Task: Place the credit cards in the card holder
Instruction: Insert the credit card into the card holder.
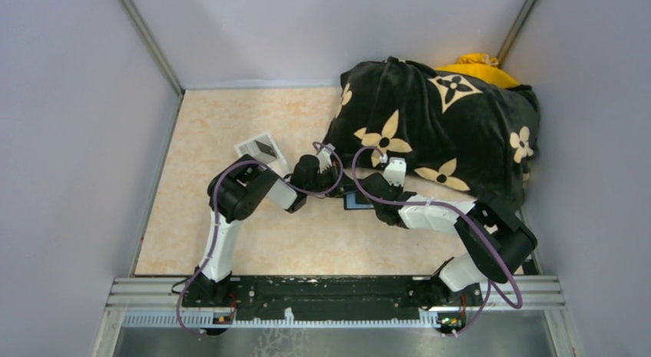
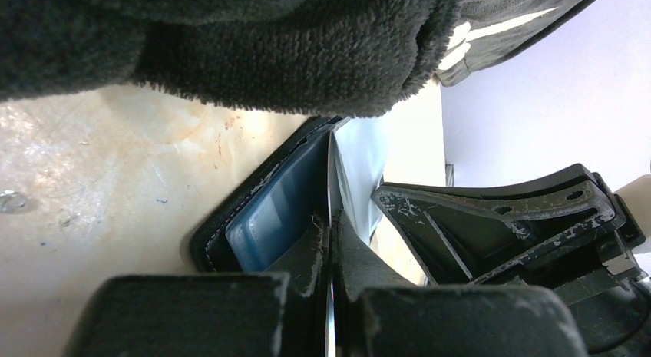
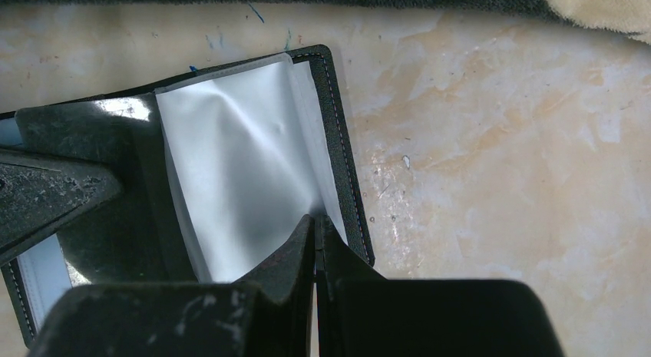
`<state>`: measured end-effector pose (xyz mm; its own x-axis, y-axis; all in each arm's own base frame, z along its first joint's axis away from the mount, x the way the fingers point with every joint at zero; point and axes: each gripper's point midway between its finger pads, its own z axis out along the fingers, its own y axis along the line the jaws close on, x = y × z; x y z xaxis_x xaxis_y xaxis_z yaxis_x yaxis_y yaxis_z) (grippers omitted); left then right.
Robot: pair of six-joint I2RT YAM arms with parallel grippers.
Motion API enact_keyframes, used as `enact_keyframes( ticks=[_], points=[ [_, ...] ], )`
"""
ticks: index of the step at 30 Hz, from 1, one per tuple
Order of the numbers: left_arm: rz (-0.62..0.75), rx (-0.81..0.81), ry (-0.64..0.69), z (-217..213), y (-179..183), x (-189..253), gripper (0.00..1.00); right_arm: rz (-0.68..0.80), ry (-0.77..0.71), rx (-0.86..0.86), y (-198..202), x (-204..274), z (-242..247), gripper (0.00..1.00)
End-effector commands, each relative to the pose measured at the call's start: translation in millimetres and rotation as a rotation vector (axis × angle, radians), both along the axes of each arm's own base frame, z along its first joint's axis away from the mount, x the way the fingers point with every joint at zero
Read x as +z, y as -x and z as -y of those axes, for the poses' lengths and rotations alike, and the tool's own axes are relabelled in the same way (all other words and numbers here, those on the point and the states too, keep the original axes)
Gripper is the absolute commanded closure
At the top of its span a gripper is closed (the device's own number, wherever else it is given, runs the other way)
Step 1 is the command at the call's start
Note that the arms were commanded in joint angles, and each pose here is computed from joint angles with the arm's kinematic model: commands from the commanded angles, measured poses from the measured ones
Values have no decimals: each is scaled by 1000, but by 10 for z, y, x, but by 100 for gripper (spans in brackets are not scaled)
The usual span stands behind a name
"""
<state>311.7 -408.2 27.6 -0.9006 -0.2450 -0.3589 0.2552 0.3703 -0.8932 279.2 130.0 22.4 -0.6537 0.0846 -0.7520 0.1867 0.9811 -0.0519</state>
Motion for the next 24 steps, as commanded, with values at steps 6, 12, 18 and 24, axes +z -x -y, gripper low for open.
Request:
enact_keyframes(
  ticks=[6,12,18,24],
  points=[
    [-137,-49,-118,-197,251,-410,100,-110,-34,24,181,-246,-26,100],
    [-146,-36,-124,-292,236,-418,100,-112,-31,25,183,-247,-23,100],
    [-152,-36,-110,-323,252,-417,100,-114,-29,26,182,-245,-22,100],
    [-165,-46,-66,-259,236,-383,100,-118,-25,26,175,-256,-30,100]
  ],
)
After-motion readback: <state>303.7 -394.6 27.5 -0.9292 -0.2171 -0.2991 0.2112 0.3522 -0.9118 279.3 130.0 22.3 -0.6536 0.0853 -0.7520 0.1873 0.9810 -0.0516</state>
